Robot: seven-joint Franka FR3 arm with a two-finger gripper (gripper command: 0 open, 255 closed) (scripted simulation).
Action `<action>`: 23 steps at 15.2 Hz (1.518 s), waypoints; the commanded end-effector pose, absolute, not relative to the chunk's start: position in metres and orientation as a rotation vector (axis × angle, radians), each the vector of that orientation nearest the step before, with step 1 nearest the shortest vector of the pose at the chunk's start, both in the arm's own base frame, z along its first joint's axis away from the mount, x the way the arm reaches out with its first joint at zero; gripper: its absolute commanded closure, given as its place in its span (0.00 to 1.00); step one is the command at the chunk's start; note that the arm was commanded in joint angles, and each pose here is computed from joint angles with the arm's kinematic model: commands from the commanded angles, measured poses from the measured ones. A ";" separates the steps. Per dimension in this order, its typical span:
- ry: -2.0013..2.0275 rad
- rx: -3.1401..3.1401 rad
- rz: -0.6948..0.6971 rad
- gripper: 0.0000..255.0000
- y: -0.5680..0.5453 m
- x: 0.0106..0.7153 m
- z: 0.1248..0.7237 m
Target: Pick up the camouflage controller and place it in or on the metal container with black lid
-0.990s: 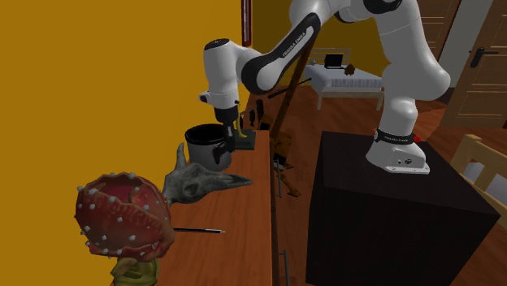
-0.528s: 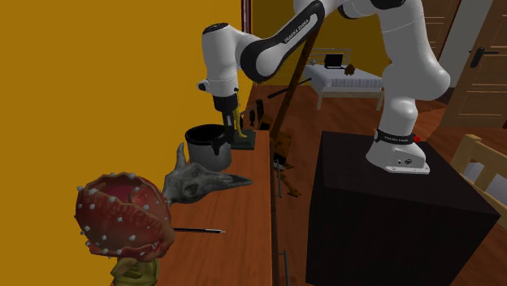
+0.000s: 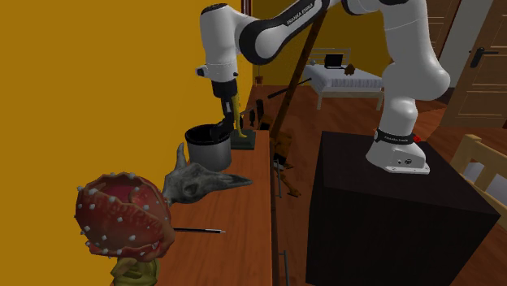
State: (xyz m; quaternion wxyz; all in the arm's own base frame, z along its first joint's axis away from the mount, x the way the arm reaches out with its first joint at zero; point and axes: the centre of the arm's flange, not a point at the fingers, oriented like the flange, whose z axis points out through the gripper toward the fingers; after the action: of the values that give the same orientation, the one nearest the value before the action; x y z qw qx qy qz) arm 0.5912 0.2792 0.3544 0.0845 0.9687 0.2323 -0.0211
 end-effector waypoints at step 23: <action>0.693 2.890 -0.064 1.00 0.145 0.713 0.348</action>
State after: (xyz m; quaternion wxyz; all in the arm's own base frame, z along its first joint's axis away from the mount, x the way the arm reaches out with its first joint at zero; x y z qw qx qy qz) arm 0.7129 0.1454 0.3538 0.0845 0.9687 0.2323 -0.0216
